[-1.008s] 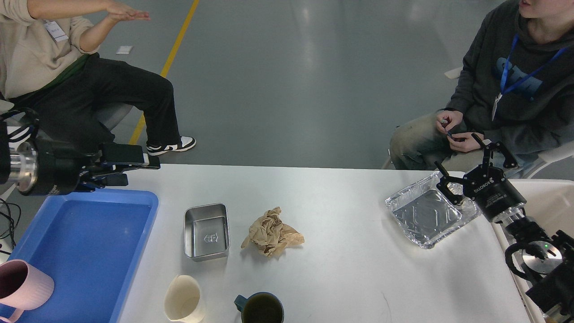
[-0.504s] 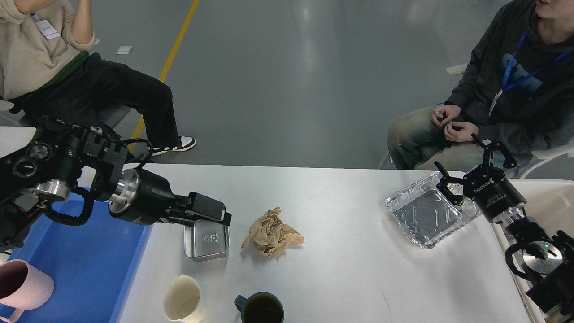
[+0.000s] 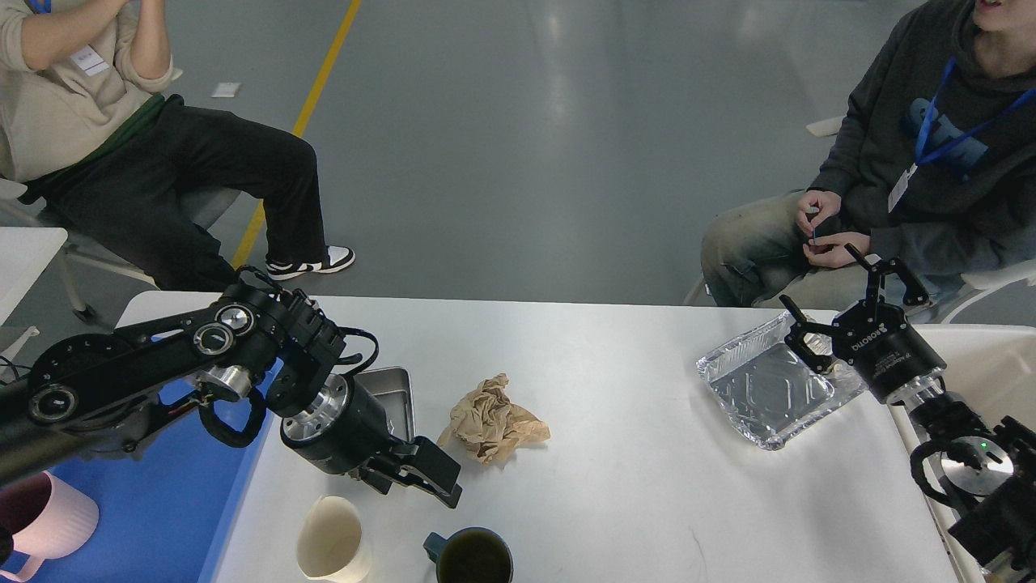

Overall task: Tidy desktop
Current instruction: 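Reach the left gripper toward the dark mug near the robot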

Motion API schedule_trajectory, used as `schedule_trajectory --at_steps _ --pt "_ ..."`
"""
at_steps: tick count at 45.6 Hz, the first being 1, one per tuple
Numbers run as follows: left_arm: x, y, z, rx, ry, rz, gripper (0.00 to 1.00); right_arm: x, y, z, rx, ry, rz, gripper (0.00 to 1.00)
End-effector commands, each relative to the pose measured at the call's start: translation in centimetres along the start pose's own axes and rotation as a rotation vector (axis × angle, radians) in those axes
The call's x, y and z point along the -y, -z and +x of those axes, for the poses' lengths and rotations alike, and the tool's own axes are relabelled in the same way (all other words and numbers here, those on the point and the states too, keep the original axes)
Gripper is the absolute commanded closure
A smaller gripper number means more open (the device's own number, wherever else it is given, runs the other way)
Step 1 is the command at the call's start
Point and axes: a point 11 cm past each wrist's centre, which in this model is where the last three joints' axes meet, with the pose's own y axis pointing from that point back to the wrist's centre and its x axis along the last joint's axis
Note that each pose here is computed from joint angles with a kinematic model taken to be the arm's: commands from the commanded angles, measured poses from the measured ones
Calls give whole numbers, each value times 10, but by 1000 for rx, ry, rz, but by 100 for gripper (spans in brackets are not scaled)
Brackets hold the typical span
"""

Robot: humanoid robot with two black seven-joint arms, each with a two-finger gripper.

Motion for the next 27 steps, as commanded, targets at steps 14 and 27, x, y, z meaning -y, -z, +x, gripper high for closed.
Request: schedule_trajectory --at_steps 14,27 --pt "31 -18 4 62 57 41 2 -3 -1 2 0 -5 -3 0" --pt "44 -9 -4 89 79 101 3 -4 -1 3 0 -9 -3 0"
